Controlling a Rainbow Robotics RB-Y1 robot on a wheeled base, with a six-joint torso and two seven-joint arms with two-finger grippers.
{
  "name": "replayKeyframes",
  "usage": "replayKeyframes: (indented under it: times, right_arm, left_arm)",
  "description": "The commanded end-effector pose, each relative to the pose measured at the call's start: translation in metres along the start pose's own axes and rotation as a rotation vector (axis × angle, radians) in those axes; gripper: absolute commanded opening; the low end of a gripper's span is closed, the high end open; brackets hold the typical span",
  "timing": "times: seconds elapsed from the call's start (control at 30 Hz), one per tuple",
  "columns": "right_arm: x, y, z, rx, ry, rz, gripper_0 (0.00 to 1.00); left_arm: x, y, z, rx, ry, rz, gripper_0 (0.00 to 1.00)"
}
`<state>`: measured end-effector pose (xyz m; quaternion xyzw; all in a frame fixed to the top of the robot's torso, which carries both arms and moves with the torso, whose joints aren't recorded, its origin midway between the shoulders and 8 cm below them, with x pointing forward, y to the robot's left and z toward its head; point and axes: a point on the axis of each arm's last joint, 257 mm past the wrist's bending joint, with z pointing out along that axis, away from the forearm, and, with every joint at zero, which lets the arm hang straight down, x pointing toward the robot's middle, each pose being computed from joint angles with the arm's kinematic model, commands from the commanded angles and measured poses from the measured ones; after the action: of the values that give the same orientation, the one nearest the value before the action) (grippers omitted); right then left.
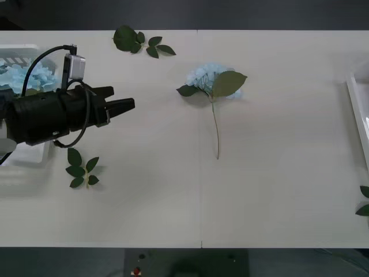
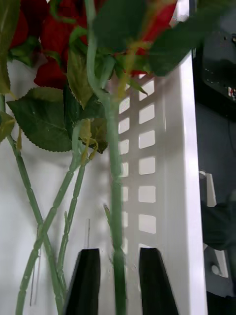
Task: Put the red flowers into the right box and the blue flowers into the left box
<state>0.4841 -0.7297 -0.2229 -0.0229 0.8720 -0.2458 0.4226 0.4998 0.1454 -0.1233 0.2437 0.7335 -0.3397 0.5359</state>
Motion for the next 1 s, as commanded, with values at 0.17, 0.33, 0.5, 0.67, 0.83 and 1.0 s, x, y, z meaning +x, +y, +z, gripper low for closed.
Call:
replayKeyframes:
  times: [0.17, 0.33, 0.5, 0.67, 0.83, 1.0]
  right_arm:
    - [-0.011, -0.007, -0.003, -0.009, 0.001, -0.027, 0.93]
    - [-0.033, 0.02, -0.005, -0.119, -0.001, -0.013, 0.96]
    - [-0.073, 0.064, -0.017, -0.301, -0.022, 0.031, 0.98]
    - [-0.111, 0.109, -0.038, -0.481, -0.035, 0.014, 0.99]
    - [-0.155, 0.158, -0.062, -0.632, -0.059, 0.031, 0.99]
    - [-0.184, 0.213, -0.088, -0.728, 0.003, 0.163, 1.0]
  left_arm:
    - [-0.035, -0.003, 0.018, 0.048, -0.063, 0.006, 1.0]
    - [-0.033, -0.008, 0.019, 0.068, -0.055, 0.003, 1.0]
    - [-0.03, -0.01, 0.019, 0.076, -0.048, 0.001, 1.0]
    - [-0.029, -0.01, 0.018, 0.077, -0.045, -0.001, 1.0]
    - [-0.029, -0.009, 0.018, 0.075, -0.044, -0.002, 1.0]
    - [-0.03, -0.01, 0.018, 0.076, -0.049, -0.008, 1.0]
